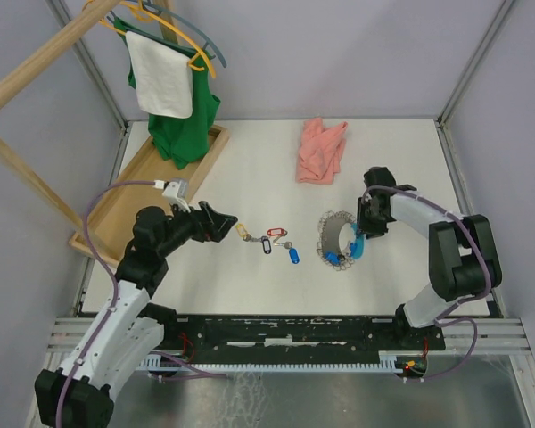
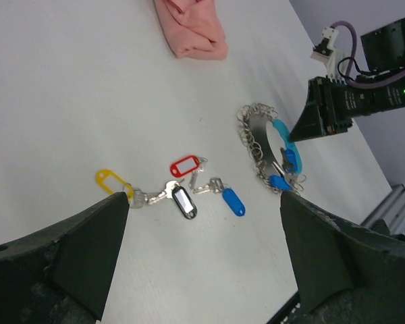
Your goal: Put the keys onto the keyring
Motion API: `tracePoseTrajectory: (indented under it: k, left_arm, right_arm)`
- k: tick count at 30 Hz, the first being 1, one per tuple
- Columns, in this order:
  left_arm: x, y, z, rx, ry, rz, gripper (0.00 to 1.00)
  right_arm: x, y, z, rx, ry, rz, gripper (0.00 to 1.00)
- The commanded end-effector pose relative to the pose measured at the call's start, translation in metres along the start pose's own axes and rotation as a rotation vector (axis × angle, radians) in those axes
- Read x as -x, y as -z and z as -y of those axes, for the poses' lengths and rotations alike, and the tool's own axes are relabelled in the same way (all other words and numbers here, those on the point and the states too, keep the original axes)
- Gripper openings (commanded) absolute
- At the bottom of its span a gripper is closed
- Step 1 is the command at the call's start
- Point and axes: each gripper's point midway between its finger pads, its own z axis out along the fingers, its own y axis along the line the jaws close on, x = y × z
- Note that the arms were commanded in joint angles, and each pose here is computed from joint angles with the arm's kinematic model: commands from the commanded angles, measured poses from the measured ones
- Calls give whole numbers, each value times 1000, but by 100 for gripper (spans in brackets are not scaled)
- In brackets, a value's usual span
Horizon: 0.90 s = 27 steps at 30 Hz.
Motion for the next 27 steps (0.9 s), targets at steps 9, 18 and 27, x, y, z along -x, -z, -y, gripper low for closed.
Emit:
tracePoseTrajectory:
  k: [9,18,27]
  left_arm:
    - [-39,-32,63,-111,153,-97,98]
    - [-76,-45,75,-85,184,-161,97]
    - [-103,-61,87,-68,230,-200,93]
  right_arm:
    - [-20,52,-22,149,32,77,52]
    - [-44,45,-32,221,60,15,51]
    - [-58,23,-45,263,66,-53,43]
